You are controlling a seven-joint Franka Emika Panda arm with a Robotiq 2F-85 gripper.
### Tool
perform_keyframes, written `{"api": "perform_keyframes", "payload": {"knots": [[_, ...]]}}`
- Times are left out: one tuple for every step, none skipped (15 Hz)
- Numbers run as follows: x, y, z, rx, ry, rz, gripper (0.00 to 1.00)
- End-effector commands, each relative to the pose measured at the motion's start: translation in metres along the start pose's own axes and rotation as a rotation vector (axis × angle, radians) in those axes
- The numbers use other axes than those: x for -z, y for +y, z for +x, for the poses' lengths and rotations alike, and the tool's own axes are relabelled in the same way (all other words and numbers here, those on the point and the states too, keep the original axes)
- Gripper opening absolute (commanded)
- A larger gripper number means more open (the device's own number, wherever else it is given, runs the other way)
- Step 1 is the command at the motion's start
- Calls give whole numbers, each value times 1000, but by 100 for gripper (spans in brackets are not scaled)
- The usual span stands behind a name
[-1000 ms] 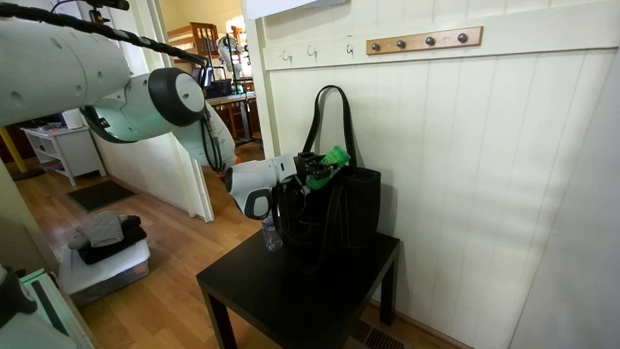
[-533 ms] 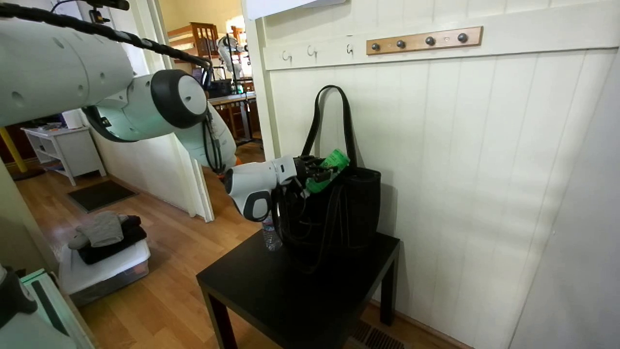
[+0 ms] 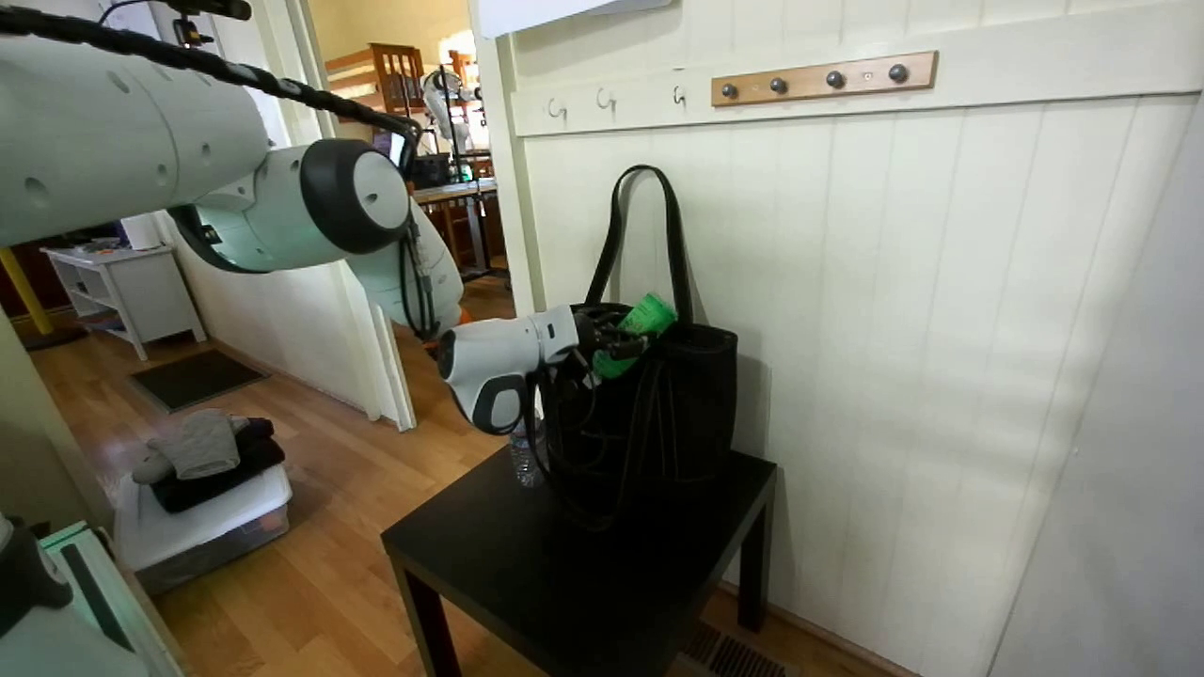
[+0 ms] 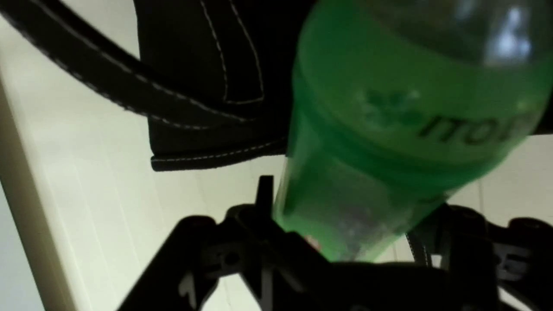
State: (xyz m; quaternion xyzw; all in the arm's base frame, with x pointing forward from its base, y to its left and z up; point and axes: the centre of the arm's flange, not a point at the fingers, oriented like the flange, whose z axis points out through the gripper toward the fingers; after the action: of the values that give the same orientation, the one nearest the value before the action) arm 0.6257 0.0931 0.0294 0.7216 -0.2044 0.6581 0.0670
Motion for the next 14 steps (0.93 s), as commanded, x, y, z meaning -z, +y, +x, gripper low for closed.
{"api": "perform_keyframes", "payload": {"knots": [[-36,-10,-65,30,10,6,100],[-37,-10,-66,33,10,7,100],[-37,-9,-66,37,10,7,100],[-37,-8,-66,41,10,7,100],[-38,-8,-66,44,10,7,100],[-38,-8,-66,45,11,7,100],[-39,-8,-65,44,11,10,100],[-39,-9,-65,39,8,16,100],[-39,-10,-65,35,8,24,100],[-39,-12,-65,27,4,34,100],[-39,-14,-65,26,1,44,100],[-38,-15,-66,21,-13,53,100],[-37,-17,-68,8,-47,60,100],[-36,-19,-71,12,-55,75,100]]}}
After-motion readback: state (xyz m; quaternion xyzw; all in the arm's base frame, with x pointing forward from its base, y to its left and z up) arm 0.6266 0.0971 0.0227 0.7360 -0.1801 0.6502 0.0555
